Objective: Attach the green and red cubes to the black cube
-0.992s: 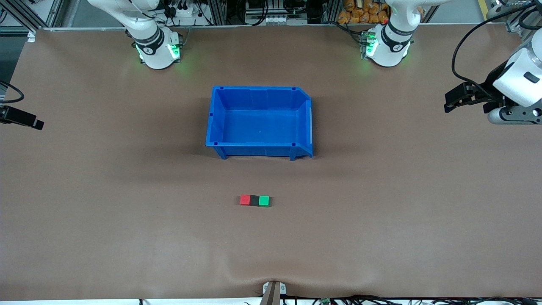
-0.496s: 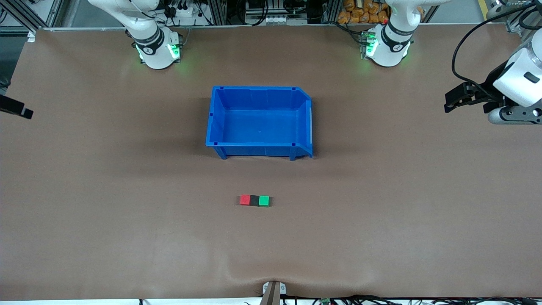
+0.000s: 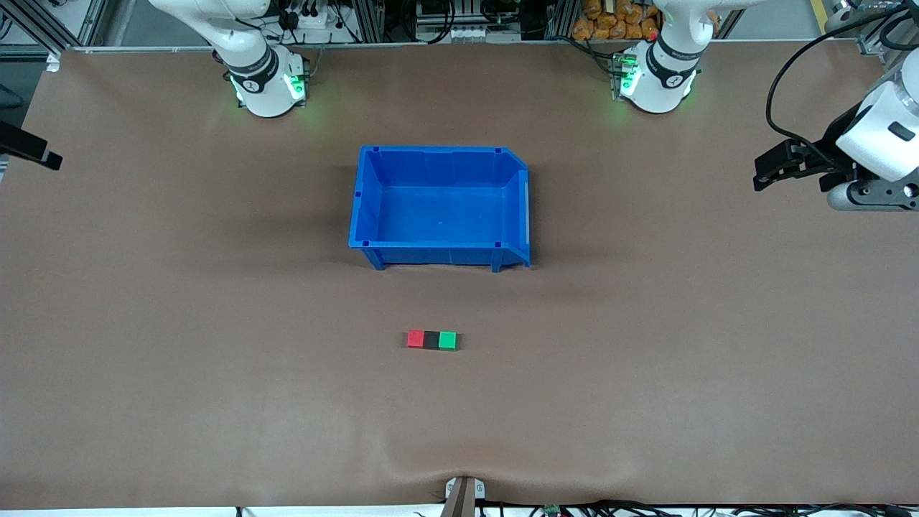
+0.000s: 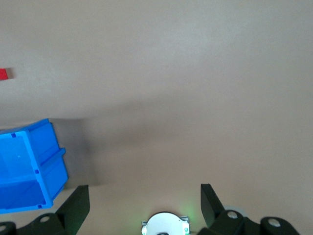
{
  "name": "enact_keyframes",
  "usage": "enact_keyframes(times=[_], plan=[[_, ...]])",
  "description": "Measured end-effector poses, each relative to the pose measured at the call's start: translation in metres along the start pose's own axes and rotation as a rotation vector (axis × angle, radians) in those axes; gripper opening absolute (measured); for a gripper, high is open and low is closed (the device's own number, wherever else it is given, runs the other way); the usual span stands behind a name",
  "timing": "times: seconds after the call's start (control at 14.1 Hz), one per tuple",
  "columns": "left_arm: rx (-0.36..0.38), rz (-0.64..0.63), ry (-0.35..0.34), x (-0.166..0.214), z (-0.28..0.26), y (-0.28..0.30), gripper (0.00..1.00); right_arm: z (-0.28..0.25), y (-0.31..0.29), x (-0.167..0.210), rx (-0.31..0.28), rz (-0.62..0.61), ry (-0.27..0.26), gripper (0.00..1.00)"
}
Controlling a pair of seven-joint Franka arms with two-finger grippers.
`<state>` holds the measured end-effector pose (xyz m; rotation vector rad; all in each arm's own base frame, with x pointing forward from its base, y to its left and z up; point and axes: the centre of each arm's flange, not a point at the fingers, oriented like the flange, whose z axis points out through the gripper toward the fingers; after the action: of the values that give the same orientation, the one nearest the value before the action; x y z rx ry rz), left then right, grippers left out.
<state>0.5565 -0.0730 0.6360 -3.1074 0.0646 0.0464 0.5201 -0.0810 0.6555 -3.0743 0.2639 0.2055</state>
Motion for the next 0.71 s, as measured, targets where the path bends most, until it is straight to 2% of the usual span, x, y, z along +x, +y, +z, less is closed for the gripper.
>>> enact_keyframes(times=[0.43, 0.71], plan=[[0.0, 0.001, 0.0, 0.0, 0.0, 0.0, 1.0, -0.001, -0.013, -0.009, -0.014, -0.027, 0.043, 1.0], [0.0, 0.002, 0.0, 0.0, 0.0, 0.001, 1.0, 0.001, -0.019, -0.009, -0.023, -0.041, 0.04, 1.0]])
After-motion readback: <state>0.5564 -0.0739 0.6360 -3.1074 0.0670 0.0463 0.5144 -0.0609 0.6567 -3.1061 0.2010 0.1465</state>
